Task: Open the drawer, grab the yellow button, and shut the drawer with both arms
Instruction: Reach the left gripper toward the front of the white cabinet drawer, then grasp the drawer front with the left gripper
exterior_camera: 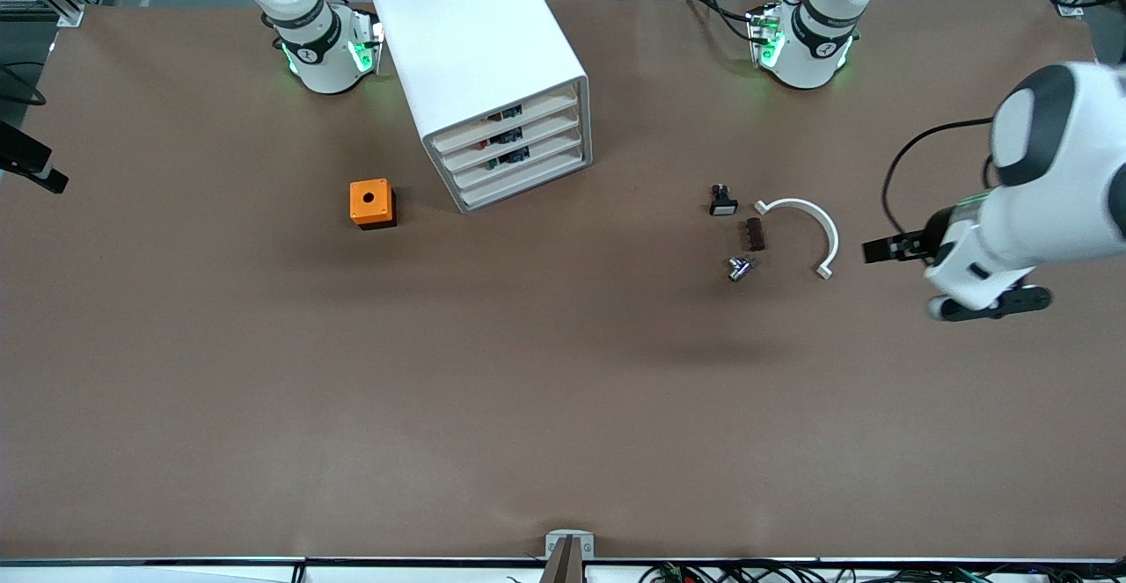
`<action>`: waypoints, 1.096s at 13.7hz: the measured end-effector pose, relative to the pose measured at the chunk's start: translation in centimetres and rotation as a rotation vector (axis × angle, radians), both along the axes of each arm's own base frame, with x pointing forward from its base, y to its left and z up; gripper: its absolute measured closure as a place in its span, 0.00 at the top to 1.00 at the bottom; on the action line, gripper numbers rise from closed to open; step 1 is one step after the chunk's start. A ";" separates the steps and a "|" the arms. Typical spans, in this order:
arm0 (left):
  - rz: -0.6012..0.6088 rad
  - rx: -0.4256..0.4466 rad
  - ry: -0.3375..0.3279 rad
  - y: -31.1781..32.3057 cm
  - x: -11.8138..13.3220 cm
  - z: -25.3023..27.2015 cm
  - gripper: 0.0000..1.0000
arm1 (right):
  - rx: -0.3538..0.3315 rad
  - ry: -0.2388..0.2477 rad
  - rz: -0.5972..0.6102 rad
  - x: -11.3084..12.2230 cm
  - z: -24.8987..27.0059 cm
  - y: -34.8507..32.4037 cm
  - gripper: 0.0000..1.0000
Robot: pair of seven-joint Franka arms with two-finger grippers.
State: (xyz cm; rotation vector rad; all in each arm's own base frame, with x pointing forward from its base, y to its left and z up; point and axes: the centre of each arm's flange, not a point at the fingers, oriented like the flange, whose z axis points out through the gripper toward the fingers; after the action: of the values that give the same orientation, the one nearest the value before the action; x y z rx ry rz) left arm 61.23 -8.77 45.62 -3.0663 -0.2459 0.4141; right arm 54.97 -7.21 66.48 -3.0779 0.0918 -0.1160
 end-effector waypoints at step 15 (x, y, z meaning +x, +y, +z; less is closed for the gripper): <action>1.153 0.164 0.644 -16.8 -1.6 -8.4 1.00 | -0.070 0.146 0.194 -1.5 -3.2 -4.5 1.00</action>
State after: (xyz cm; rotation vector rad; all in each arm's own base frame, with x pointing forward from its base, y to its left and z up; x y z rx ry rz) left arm 59.66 -25.57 37.25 -2.1211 -1.8213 1.2365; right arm 53.44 -11.74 63.27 -3.1400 -0.2080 0.1173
